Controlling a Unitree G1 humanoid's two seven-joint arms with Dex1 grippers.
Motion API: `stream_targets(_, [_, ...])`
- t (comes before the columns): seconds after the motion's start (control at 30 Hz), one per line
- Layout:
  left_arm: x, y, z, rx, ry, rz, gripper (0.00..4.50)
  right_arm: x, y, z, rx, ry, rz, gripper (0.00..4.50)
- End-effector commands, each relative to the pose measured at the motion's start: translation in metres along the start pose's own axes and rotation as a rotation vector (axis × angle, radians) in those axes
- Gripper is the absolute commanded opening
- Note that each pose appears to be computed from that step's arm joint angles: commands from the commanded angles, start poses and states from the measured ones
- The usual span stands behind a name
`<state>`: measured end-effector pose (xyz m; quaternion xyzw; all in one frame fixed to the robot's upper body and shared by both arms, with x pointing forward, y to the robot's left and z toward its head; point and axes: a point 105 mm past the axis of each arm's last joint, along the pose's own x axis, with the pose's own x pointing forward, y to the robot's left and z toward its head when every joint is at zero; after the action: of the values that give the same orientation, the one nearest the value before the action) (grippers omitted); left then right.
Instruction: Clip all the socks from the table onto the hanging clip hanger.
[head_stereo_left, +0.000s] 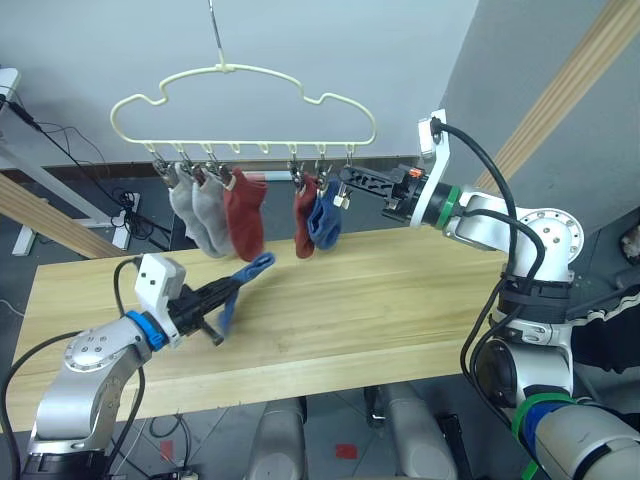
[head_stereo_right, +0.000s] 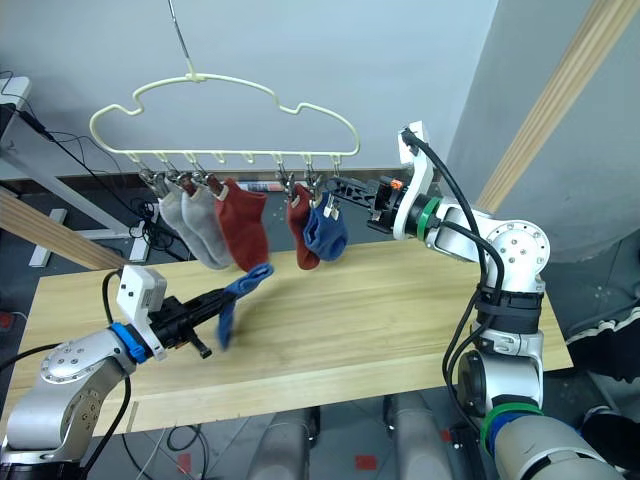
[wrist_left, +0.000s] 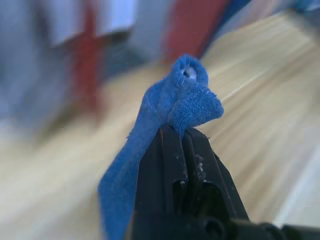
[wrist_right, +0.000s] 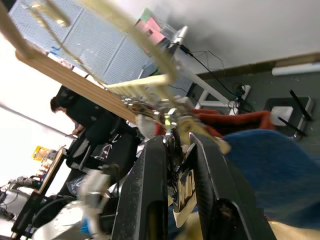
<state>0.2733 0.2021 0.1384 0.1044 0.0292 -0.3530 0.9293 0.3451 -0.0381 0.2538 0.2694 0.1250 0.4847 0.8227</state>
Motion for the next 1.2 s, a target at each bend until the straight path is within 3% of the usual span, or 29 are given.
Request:
stream_targets(0.03, [0.014, -0.033, 0.038, 0.065, -0.159, -0.147, 0.02, 0.003, 0.006, 0.006, 0.033, -0.008, 0.003, 0.35])
stream_targets(0.13, [0.027, -0.049, 0.064, 0.136, -0.294, -0.207, 0.02, 0.006, 0.009, 0.008, 0.080, -0.016, 0.001, 0.35])
stream_targets(0.27, [0.036, -0.056, 0.066, 0.179, -0.329, -0.220, 0.02, 0.006, 0.013, 0.011, 0.103, -0.024, 0.003, 0.35])
stream_targets(0.67, [0.038, -0.042, 0.074, 0.269, -0.426, -0.117, 0.02, 0.003, 0.016, 0.011, 0.132, -0.029, -0.022, 0.35])
stream_targets(0.87, [0.035, -0.036, 0.072, 0.260, -0.424, -0.087, 0.02, 0.001, 0.018, 0.013, 0.120, -0.031, -0.029, 0.35])
stream_targets(1.0, [0.038, -0.038, 0.063, 0.173, -0.360, -0.107, 0.02, -0.001, 0.020, 0.017, 0.083, -0.032, -0.024, 0.35])
stream_targets(1.2, [0.051, -0.036, 0.069, 0.114, -0.323, -0.085, 0.02, -0.001, 0.026, 0.019, 0.004, -0.026, 0.001, 0.35])
